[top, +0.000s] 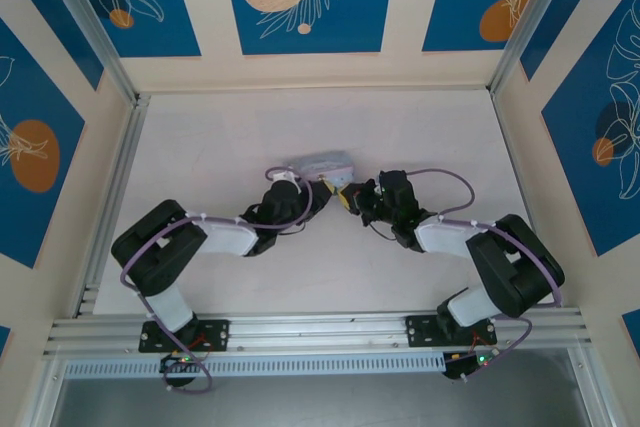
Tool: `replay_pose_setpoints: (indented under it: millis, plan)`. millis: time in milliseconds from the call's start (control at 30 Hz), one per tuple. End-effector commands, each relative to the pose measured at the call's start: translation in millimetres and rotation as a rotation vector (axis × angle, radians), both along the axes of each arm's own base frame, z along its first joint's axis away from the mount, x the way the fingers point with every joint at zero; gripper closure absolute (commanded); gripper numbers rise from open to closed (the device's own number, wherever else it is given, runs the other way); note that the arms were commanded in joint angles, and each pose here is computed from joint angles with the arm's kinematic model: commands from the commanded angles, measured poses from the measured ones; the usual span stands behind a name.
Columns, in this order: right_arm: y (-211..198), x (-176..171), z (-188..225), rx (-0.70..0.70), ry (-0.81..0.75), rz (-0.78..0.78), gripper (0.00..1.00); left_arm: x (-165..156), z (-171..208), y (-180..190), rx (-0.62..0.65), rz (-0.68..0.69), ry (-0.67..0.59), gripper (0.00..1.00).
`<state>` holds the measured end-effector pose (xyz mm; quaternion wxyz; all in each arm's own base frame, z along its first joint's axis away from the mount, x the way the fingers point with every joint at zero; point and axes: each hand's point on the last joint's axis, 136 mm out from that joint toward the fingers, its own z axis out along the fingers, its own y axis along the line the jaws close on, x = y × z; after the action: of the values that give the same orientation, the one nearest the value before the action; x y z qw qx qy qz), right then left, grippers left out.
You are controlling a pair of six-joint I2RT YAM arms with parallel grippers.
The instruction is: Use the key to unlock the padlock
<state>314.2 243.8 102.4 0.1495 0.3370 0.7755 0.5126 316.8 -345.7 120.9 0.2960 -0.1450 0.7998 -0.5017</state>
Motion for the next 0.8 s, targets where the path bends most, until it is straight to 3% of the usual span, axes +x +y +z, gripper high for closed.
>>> replay_pose_setpoints:
  millis: [0, 133, 267, 300, 400, 500, 767]
  plan:
    - [24.7, -9.7, 19.0, 0.099, -0.021, 0.119, 1.0, -60.0, 37.5, -53.2, 0.054, -0.456, -0.235, 1.0]
    - [24.4, -8.9, 16.3, 0.108, -0.004, 0.125, 1.0, -66.5, 19.1, -48.7, 0.167, -0.519, -0.251, 1.0]
    - [25.2, -11.4, 6.2, 0.102, 0.028, 0.133, 1.0, -66.9, 1.9, -46.9, 0.19, -0.518, -0.217, 1.0]
    - [25.0, -12.5, 3.4, 0.1, 0.033, 0.135, 0.97, -66.3, -1.9, -46.6, 0.192, -0.513, -0.208, 1.0]
    - [21.5, -16.0, -1.7, 0.087, 0.037, 0.135, 0.69, -64.4, -10.9, -45.1, 0.203, -0.503, -0.19, 1.0]
    - [14.1, -22.2, -4.8, 0.046, 0.04, 0.14, 0.5, -63.1, -13.7, -44.2, 0.209, -0.501, -0.182, 1.0]
    - [-14.4, -42.7, -4.4, -0.11, 0.017, 0.173, 0.41, -60.1, -11.3, -43.9, 0.216, -0.515, -0.163, 1.0]
